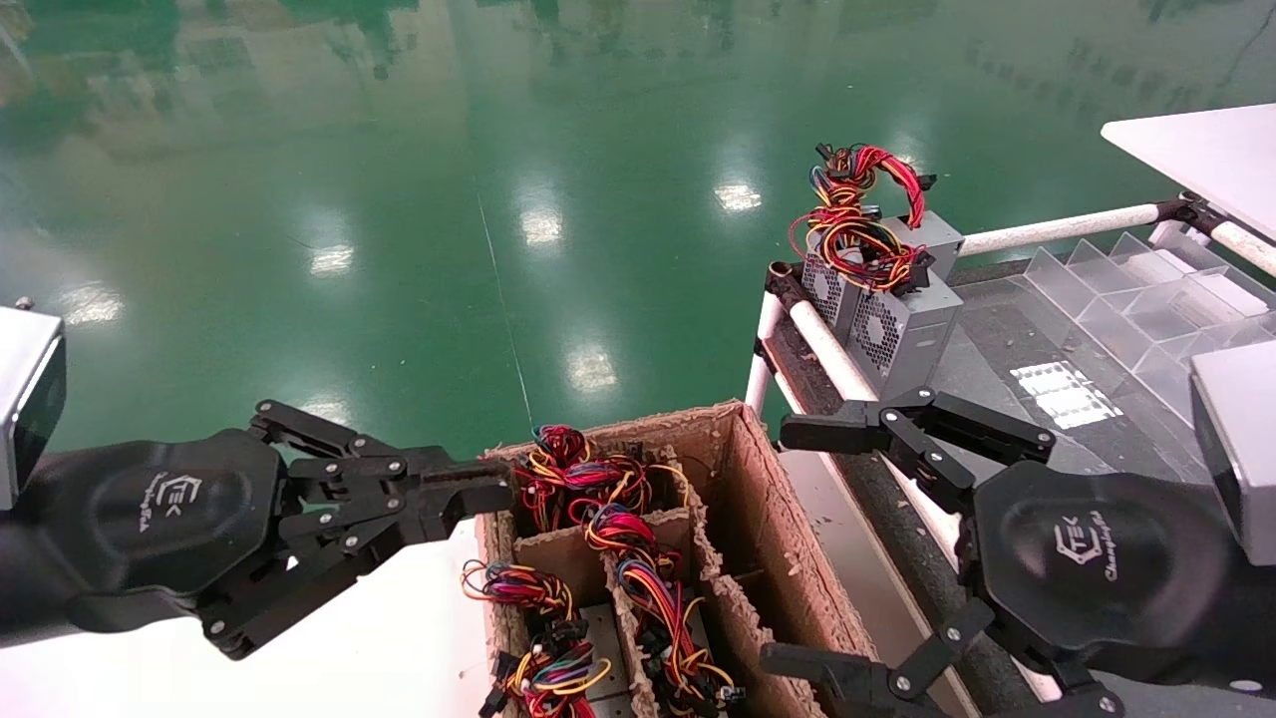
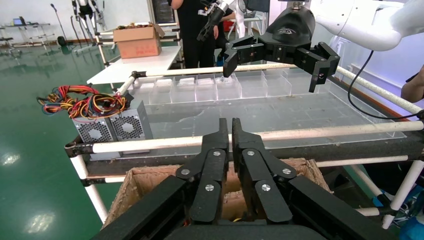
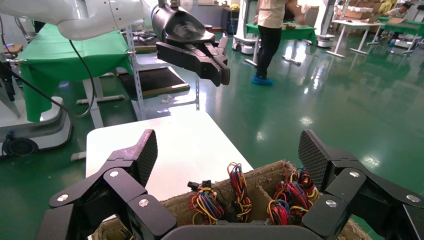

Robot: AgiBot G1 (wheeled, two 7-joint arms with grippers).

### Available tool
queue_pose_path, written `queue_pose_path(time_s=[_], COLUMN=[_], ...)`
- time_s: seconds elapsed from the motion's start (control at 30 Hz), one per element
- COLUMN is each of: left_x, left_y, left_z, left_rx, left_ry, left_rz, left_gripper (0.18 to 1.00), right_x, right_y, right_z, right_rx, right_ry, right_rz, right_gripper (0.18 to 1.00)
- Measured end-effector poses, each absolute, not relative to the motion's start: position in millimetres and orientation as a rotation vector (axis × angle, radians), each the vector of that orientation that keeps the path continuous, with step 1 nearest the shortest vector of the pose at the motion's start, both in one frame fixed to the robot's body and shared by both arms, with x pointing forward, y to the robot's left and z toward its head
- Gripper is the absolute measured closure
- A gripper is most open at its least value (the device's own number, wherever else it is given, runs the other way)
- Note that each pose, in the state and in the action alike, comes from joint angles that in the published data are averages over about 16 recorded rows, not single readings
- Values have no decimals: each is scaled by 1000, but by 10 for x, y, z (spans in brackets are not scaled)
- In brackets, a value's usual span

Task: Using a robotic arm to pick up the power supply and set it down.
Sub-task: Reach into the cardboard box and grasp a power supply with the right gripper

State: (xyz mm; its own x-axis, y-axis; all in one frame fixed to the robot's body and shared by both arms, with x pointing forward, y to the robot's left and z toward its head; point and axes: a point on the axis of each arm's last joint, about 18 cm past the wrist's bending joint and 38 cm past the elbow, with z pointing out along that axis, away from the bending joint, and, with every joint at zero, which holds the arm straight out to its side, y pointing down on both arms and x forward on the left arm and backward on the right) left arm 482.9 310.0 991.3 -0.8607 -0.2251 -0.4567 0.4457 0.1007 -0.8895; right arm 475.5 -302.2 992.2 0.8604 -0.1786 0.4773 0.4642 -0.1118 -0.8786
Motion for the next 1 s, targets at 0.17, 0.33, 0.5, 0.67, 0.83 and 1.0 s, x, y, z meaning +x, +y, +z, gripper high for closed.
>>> queue_pose_path(time_s=[0.17, 0.33, 0.5, 0.67, 0.83, 1.0], left_x=[4829, 4829, 4829, 4829, 4829, 4829], left_y=[3100, 3100, 3100, 3100, 3100, 3100], left_z=[9913, 9913, 9913, 9913, 9913, 9913], left_rx=[215, 215, 215, 215, 215, 215], left_ry=[1898, 1898, 1898, 1898, 1898, 1898], left_rz=[-1811, -1811, -1811, -1811, -1811, -1811], left_gripper=[944, 887, 807, 707, 591, 469], right_x=[4755, 4766, 4796, 4867, 4980, 5112], right_y=[-3022, -3022, -3014, -2983, -2876, -2674], right_z=[9922, 9917, 9890, 9807, 9644, 9419], right_rx=[-1595, -1595, -1602, -1636, -1709, -1802], right_ry=[-229, -224, -210, -179, -142, -116], right_rz=[-552, -552, -549, -537, -501, -434], right_gripper=[178, 178, 178, 178, 178, 178])
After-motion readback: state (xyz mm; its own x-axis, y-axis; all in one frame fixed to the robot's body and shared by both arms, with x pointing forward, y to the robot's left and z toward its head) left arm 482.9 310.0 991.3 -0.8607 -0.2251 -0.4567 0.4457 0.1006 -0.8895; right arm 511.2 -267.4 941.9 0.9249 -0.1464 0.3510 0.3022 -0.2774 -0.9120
